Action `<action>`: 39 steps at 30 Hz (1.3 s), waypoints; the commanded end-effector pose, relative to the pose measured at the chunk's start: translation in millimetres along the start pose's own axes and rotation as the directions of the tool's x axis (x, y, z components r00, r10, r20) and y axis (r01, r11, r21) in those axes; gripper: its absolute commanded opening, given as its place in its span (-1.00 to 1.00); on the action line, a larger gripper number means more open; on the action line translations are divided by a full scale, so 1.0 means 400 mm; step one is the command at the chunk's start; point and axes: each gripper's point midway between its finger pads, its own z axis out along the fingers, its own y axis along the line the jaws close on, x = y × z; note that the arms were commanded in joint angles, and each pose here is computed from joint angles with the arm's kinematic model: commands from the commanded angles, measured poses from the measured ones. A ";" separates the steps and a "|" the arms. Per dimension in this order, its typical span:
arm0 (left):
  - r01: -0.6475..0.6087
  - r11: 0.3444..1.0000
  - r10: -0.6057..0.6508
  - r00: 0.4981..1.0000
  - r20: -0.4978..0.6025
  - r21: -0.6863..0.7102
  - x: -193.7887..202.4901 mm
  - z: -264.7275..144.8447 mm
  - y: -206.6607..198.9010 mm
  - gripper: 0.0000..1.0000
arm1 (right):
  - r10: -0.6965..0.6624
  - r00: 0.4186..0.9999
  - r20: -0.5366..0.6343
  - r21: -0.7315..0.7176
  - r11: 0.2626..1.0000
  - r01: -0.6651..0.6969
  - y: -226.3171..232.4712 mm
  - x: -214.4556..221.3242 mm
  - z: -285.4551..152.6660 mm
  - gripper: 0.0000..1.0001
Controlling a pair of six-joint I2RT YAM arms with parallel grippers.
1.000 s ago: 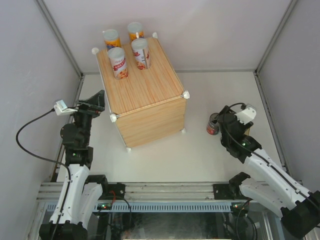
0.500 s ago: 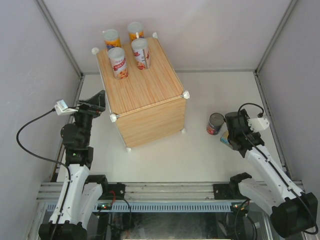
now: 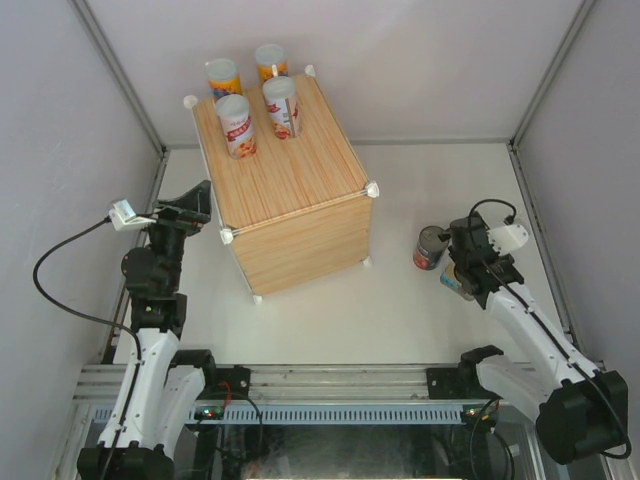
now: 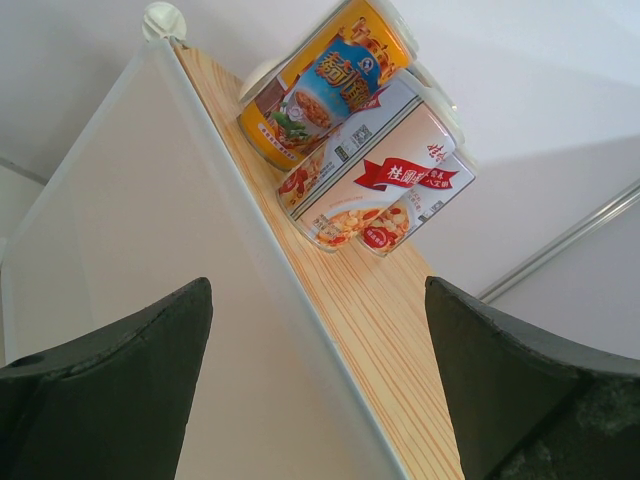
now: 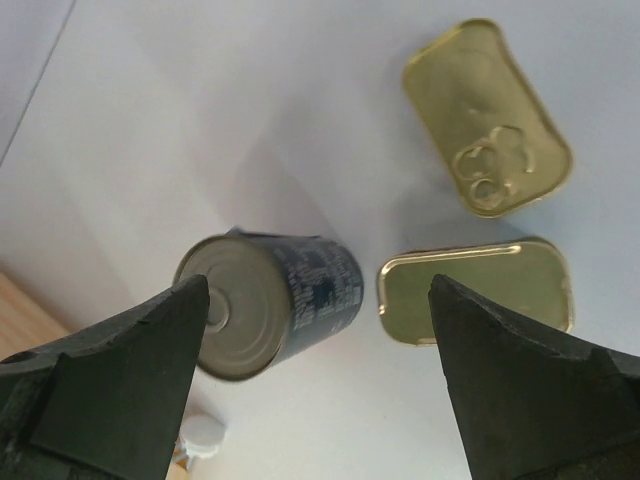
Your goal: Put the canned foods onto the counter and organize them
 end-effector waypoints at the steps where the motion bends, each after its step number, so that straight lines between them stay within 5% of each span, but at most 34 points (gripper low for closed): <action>1: 0.012 1.000 -0.012 1.000 -0.002 0.022 0.007 -0.004 -0.005 0.82 | -0.106 0.992 0.073 -0.151 0.982 0.116 0.074 -0.021 -0.036 0.81; 20: 0.019 0.999 -0.019 1.000 -0.002 0.030 0.009 -0.004 -0.008 0.82 | -0.465 0.882 0.068 -0.249 0.849 0.467 0.168 0.088 -0.036 0.95; 39: 0.010 1.000 -0.010 1.000 -0.003 0.027 0.011 -0.004 -0.004 0.82 | -0.529 0.848 0.035 -0.227 0.822 0.522 0.166 0.120 0.019 0.97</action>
